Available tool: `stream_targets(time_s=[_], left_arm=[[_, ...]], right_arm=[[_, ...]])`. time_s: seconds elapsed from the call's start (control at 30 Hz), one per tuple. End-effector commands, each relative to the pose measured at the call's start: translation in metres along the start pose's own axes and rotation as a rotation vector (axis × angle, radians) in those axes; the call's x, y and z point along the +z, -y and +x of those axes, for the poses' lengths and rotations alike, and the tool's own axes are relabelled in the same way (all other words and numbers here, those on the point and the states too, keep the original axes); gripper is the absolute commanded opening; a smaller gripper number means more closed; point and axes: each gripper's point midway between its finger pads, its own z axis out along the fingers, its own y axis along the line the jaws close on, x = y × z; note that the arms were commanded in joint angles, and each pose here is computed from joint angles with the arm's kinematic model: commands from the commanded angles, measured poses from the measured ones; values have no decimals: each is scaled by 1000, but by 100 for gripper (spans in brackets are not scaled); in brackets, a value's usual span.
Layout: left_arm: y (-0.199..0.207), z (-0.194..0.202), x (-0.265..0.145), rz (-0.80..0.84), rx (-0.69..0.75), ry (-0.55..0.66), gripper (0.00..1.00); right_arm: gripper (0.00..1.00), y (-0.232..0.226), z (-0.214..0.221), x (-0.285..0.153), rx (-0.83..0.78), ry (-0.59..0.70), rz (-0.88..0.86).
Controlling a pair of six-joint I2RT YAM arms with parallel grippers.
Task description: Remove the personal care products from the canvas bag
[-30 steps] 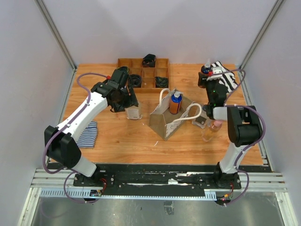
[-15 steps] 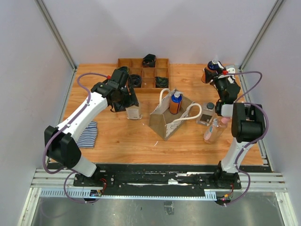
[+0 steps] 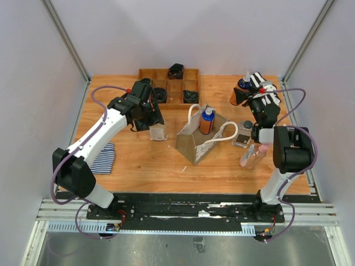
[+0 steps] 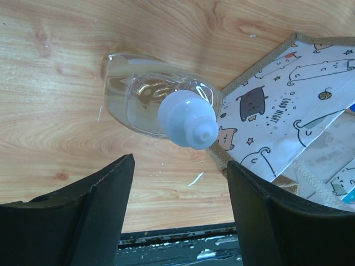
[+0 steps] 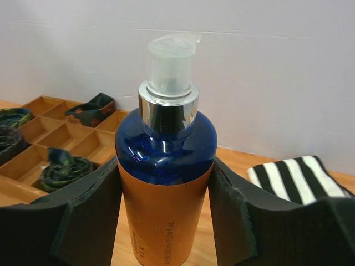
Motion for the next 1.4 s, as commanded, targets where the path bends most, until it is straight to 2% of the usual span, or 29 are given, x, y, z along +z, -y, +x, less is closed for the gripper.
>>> stream_targets(time_s=[0.0,0.23,0.43,0.6,0.93,1.27,1.37], left_arm=[[7,-2,-4,42,-14,10,71],[2,-4,-12,37,-7,39,71],[2,-1,-11,42,-5,31,71],[2,-1,-12,44,-6,31,71],[3,1,-9,49,-2,19,71],[4,1,-3,44,-6,10,71],[4,1,-3,46,-10,11,71]], right_arm=[[1,-40,-21,-1,-35,86,-58],[1,-44,-69,17,-72,155,-67],[1,-21,-91,34,-140,144,21],[1,15,-91,35,-174,114,118],[1,91,-39,14,-137,33,187],[1,98,29,-17,-163,-55,171],[8,95,40,-26,-170,-58,160]])
